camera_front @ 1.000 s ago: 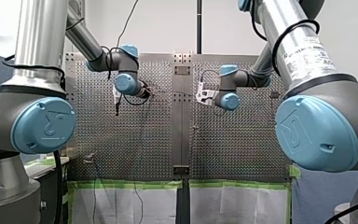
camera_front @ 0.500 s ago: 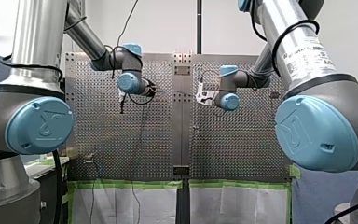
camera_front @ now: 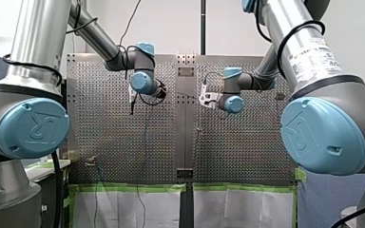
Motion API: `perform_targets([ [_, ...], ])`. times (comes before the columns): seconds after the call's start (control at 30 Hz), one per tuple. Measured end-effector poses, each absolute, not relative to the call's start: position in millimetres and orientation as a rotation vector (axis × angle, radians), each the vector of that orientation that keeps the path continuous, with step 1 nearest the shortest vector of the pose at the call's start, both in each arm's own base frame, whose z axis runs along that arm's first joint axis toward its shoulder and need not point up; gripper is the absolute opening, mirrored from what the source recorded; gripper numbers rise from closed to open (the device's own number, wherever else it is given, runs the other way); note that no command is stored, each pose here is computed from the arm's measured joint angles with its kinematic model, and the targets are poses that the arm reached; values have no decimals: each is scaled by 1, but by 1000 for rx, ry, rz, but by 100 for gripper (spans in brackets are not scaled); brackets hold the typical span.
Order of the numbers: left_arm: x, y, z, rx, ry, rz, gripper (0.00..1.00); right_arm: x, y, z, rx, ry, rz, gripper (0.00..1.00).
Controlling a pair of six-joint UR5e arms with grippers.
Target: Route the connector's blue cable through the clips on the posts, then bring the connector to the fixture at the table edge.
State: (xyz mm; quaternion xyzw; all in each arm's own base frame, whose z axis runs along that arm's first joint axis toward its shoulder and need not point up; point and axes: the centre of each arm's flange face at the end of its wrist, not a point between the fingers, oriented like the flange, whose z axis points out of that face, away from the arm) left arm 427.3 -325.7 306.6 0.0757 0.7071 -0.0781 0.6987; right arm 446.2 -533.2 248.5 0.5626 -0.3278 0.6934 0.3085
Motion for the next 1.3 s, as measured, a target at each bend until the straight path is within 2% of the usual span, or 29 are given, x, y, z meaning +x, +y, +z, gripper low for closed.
perform_targets([
  [0.43,429,-361,315,120,1591,-163,100,446,-533,246,1492,-870,1830,0],
  [0.73,444,-360,294,82,1622,-85,100,447,-533,245,1496,-868,1832,0],
  [1.03,454,-349,296,12,1611,-19,100,447,-533,245,1497,-867,1832,0],
  [1.3,455,-352,299,15,1602,-30,100,447,-533,244,1498,-867,1832,0],
])
